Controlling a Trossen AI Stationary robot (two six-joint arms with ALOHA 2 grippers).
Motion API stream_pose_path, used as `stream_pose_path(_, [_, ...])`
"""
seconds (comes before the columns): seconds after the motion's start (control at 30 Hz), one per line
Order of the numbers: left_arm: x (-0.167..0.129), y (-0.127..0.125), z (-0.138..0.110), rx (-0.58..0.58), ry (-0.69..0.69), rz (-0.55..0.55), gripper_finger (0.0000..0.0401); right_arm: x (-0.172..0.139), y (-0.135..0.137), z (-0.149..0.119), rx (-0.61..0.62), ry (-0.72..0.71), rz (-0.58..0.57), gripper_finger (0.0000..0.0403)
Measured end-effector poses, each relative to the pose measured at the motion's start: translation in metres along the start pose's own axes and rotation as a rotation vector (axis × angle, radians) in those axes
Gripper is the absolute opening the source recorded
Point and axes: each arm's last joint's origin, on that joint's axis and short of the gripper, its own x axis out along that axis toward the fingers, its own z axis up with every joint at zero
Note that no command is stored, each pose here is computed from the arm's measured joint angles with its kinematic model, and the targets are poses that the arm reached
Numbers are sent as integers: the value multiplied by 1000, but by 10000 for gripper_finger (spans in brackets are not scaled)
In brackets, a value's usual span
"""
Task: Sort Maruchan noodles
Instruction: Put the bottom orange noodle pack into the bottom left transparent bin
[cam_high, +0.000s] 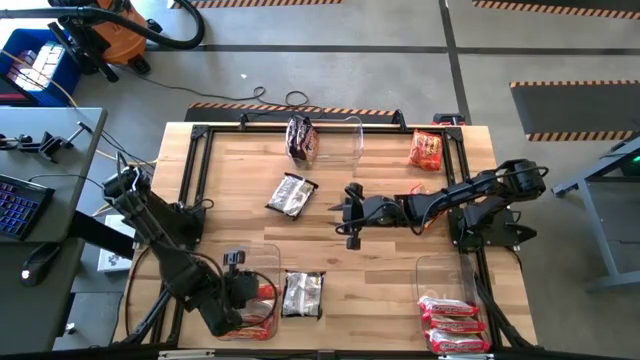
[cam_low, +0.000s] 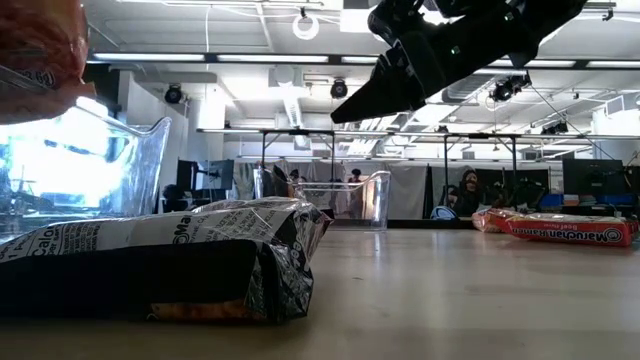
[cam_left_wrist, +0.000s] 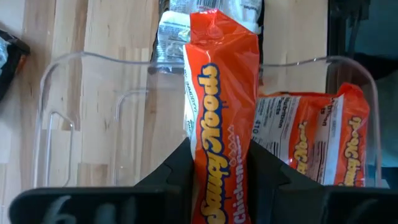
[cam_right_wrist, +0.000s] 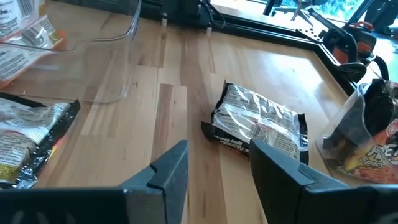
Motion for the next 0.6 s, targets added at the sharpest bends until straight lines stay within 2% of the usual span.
stream_pose_path(0.27, [0,-4,-8,26,22,1,75,0,-1,0,-10,0,-3,151])
stream_pose_path(0.43, [1,-2,-13,44,87,6,74,0,-1,0,-19,0,1,151])
stream_pose_path(0.6, [1,-2,-12,64,74,5,74,0,-1,0,-25,0,3,151])
